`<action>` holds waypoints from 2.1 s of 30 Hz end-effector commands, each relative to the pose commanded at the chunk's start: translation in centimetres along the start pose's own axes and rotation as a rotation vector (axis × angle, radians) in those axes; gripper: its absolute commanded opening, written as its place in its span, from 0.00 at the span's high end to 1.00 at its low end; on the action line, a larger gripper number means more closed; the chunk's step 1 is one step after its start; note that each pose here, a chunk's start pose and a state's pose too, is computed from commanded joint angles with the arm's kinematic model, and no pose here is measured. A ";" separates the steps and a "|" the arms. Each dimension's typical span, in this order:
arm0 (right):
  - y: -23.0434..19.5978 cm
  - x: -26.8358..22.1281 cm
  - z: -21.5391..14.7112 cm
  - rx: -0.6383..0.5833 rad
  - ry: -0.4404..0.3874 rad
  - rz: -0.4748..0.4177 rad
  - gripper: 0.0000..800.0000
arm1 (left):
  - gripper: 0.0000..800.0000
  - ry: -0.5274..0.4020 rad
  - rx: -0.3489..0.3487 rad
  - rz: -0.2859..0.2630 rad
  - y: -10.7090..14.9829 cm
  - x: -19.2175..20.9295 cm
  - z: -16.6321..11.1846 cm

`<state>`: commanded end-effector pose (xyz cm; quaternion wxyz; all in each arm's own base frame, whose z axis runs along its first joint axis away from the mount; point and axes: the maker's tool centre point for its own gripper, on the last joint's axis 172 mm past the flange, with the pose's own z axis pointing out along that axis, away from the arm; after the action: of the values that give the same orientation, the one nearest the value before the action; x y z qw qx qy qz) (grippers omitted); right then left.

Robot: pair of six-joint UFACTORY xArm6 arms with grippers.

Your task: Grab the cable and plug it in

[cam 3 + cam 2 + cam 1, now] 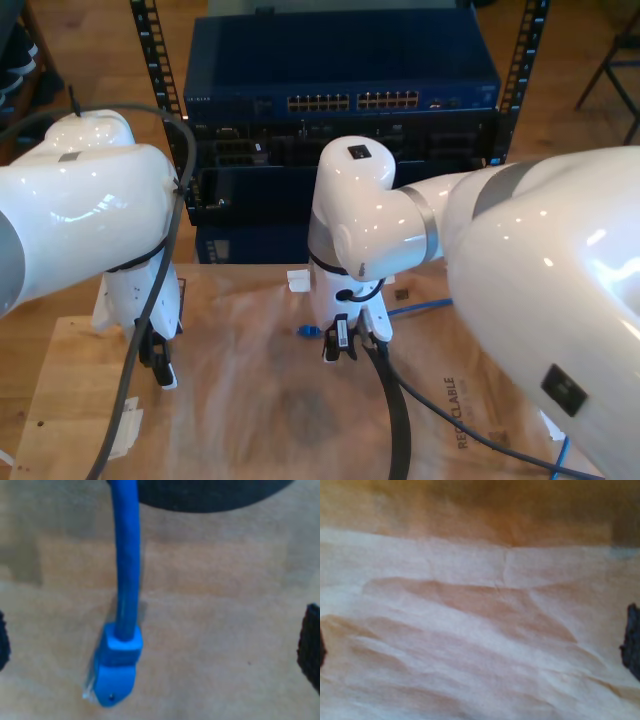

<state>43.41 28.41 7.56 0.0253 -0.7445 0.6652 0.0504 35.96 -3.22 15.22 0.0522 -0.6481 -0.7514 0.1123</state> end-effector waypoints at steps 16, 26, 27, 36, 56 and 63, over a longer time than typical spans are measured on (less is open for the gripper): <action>-0.4 0.5 -0.3 0.018 0.000 0.187 0.03 | 0.00 -0.001 0.008 -0.006 -0.2 0.1 0.3; -0.3 1.7 0.4 0.019 0.038 0.189 0.11 | 0.00 0.001 0.015 -0.007 -0.5 0.2 0.6; -0.3 1.7 0.4 0.017 0.038 0.189 0.12 | 0.00 0.001 0.015 -0.007 -0.5 0.2 0.6; -1.0 2.9 0.9 0.068 0.024 0.229 0.67 | 0.00 0.001 0.015 -0.007 -0.5 0.2 0.6; 5.5 6.7 -6.8 0.178 0.079 0.318 1.00 | 0.00 -0.154 0.032 -0.015 -3.2 -3.6 -3.8; 9.2 3.2 -10.7 0.035 -0.141 0.293 1.00 | 0.00 -0.309 0.091 0.044 -5.0 -6.1 -7.3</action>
<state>35.02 23.09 18.14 0.0773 -0.6338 0.7639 0.0942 33.71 -9.21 23.92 -0.0372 -0.6364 -0.7303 0.2455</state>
